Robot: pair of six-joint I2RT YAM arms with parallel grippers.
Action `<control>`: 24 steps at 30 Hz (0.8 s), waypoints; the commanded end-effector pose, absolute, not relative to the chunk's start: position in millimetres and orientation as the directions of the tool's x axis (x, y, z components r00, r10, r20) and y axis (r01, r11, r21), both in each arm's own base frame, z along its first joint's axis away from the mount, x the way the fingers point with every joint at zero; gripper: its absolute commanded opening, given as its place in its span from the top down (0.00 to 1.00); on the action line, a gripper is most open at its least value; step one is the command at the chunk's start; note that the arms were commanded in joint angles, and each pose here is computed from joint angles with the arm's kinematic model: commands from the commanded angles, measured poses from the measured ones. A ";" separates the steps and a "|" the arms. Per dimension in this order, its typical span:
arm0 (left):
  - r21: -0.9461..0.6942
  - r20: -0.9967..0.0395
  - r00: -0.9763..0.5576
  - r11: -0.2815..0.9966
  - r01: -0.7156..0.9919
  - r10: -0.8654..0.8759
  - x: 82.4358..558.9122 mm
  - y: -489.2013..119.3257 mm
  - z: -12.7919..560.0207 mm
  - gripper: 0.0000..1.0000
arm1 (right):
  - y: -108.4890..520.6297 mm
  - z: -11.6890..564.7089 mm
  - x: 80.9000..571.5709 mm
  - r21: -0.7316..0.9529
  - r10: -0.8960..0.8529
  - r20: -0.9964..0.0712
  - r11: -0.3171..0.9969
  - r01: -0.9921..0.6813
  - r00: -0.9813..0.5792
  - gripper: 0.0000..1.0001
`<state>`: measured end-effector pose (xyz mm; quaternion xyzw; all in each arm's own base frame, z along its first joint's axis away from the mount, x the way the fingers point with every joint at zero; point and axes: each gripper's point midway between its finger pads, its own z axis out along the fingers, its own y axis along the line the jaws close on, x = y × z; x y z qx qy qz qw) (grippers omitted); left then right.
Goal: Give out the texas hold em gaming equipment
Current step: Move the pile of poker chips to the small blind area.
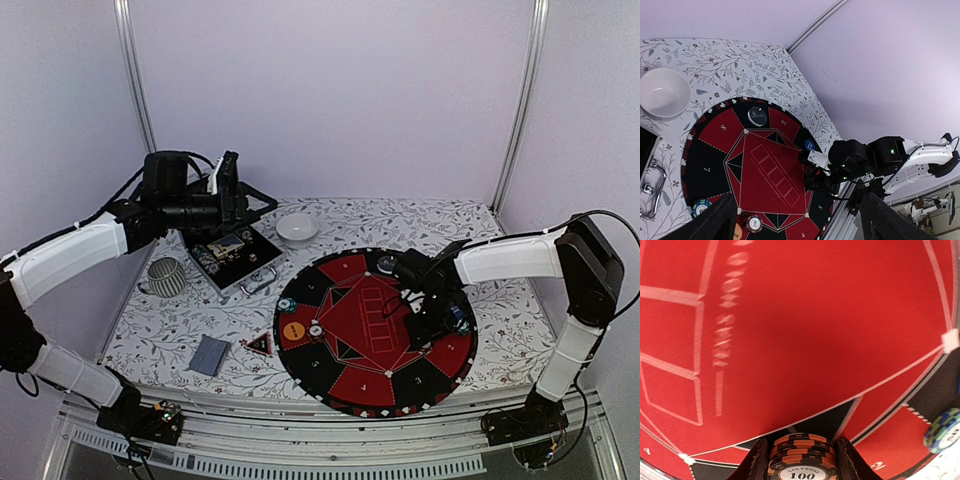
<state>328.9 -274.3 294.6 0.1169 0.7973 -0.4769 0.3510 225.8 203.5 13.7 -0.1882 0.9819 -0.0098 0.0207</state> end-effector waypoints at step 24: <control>-0.606 -0.728 -0.675 0.572 0.553 -0.119 327.1 -248.6 304.4 0.12 | 135.8 -9.1 220.5 -0.073 -0.150 0.013 0.986 -0.151 -0.989 0.47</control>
